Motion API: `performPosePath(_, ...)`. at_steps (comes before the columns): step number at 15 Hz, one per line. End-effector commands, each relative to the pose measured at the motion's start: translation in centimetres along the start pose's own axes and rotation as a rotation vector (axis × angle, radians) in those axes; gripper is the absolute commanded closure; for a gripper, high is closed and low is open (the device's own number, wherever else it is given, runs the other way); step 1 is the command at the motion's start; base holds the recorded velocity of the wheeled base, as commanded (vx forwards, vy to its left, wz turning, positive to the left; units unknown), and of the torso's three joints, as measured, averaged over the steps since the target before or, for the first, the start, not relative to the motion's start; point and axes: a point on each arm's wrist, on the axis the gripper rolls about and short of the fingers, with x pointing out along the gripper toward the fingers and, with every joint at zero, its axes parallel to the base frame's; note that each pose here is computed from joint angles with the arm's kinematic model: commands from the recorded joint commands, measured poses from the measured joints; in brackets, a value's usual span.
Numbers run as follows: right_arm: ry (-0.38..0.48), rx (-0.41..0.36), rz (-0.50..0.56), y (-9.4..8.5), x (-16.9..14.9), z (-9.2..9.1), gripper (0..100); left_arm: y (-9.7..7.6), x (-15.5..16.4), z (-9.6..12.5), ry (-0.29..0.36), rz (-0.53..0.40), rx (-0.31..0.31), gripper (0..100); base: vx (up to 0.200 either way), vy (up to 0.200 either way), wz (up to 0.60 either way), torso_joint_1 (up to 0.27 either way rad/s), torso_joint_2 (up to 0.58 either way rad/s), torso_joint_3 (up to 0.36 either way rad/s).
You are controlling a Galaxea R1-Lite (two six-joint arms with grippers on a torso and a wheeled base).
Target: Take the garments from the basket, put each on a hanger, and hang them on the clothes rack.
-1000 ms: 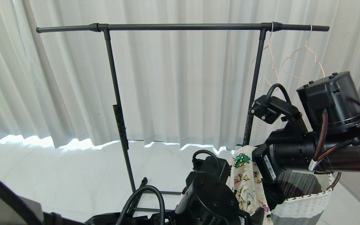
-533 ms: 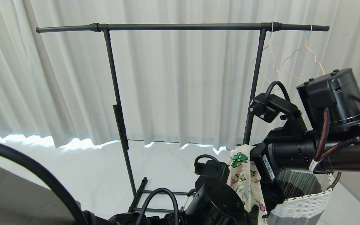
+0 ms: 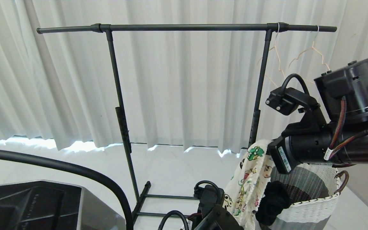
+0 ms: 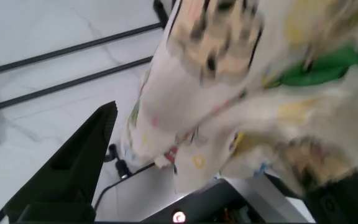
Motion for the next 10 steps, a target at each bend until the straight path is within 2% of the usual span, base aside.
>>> performPosePath(1, -0.002, 0.03, -0.048, -1.5, -0.1, 0.0, 100, 0.2, -0.7, -0.1, -0.002, 0.005, 0.005, 0, 0.0, 0.0, 0.0, 0.0, 0.0, 0.0)
performPosePath(2, -0.003, 0.055, -0.083, -2.6, -0.2, 0.0, 100, 0.2, -1.5, 0.0, -0.015, -0.001, 0.01, 0, 0.0, 0.0, 0.0, 0.0, 0.0, 0.0)
performPosePath(3, -0.005, 0.064, -0.097, -3.0, -0.3, 0.0, 100, 0.3, -1.7, -0.2, -0.012, 0.002, 0.013, 0, 0.0, 0.0, 0.0, 0.0, 0.0, 0.0)
performPosePath(6, 0.009, 0.066, -0.104, -3.1, -1.1, -0.3, 100, 0.1, -1.9, -0.4, -0.019, 0.013, 0.023, 0, 0.0, 0.0, 0.0, 0.0, 0.0, 0.0)
performPosePath(7, 0.015, 0.064, -0.101, -3.0, -1.2, -0.4, 100, 0.0, -2.0, -0.5, -0.019, 0.008, 0.027, 100, 0.0, 0.0, 0.0, 0.0, 0.0, 0.0)
performPosePath(10, 0.023, 0.065, -0.104, -3.0, -1.6, -0.5, 100, -0.3, -2.1, -0.8, -0.031, 0.029, 0.039, 100, 0.0, 0.0, 0.0, 0.0, 0.0, 0.0)
